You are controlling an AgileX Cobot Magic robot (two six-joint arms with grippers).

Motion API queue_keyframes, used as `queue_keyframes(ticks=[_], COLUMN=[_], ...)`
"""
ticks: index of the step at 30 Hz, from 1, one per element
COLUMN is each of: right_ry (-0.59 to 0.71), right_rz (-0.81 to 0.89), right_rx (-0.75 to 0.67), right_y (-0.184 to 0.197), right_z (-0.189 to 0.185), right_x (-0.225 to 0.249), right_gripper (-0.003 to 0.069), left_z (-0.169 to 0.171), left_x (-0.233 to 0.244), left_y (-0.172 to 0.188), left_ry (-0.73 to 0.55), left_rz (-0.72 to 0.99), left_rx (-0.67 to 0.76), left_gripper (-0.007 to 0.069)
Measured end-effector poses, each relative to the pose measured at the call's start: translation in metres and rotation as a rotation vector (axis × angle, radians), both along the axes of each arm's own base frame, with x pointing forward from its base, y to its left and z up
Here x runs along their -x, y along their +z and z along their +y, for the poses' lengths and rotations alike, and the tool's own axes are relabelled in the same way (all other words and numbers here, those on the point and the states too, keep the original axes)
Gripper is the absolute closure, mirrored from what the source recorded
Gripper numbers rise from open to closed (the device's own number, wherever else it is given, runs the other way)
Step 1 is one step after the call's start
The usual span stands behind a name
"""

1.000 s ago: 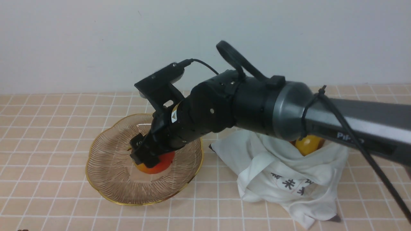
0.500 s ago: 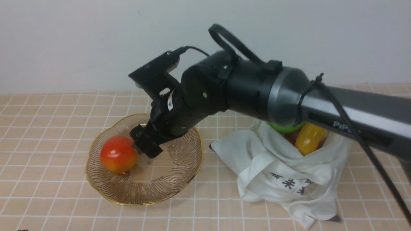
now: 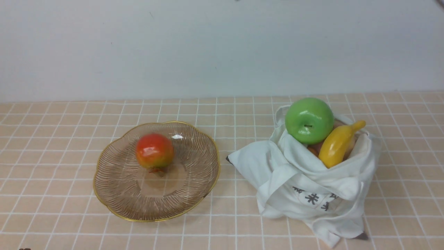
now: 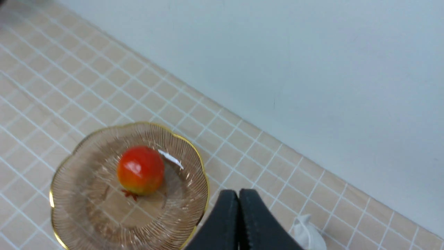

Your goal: Take the fruit out of the bag on the brown coffee tablecloth and place them on the plate.

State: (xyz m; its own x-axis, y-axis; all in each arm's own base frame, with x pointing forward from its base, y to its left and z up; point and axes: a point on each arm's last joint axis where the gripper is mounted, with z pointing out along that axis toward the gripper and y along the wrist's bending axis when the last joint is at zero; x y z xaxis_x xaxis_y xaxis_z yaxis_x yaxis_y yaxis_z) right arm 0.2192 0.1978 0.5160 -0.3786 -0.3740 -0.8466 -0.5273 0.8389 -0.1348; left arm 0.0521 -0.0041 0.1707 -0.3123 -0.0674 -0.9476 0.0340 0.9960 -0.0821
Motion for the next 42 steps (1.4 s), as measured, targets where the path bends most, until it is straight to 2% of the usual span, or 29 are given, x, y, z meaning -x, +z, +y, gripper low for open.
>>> queue_keyframes(ticks=[2, 4, 5, 8, 10, 14, 19, 26, 30, 42], right_ry=[-0.006, -0.014, -0.014, -0.027, -0.024, 0.004, 0.094, 0.178, 0.183, 0.253], right_rz=[-0.012, -0.031, -0.031, -0.019, -0.031, -0.111, -0.307, -0.422, -0.429, -0.463], right_rx=[-0.040, -0.095, -0.095, -0.135, -0.166, -0.278, -0.496, -0.596, -0.603, -0.595], right_y=[0.010, 0.020, 0.020, 0.004, -0.010, -0.035, -0.082, -0.139, -0.156, -0.160], right_z=[-0.018, -0.052, -0.052, -0.099, -0.113, -0.140, -0.173, -0.178, -0.182, -0.182], right_x=[0.017, 0.049, 0.049, 0.094, 0.108, 0.135, 0.175, 0.188, 0.192, 0.199], right_gripper=[0.0671, 0.0671, 0.0671, 0.0671, 0.0671, 0.0671, 0.0671, 0.0671, 0.0671, 0.0673], left_z=[0.000, 0.000, 0.000, 0.000, 0.000, 0.000, 0.000, 0.000, 0.000, 0.000], left_x=[0.000, 0.000, 0.000, 0.000, 0.000, 0.000, 0.000, 0.000, 0.000, 0.000], left_y=[0.000, 0.000, 0.000, 0.000, 0.000, 0.000, 0.000, 0.000, 0.000, 0.000], left_ry=[0.000, 0.000, 0.000, 0.000, 0.000, 0.000, 0.000, 0.000, 0.000, 0.000], left_rz=[0.000, 0.000, 0.000, 0.000, 0.000, 0.000, 0.000, 0.000, 0.000, 0.000], left_rx=[0.000, 0.000, 0.000, 0.000, 0.000, 0.000, 0.000, 0.000, 0.000, 0.000], left_gripper=[0.0633, 0.0633, 0.0633, 0.0633, 0.0633, 0.0633, 0.0633, 0.0633, 0.0633, 0.0633])
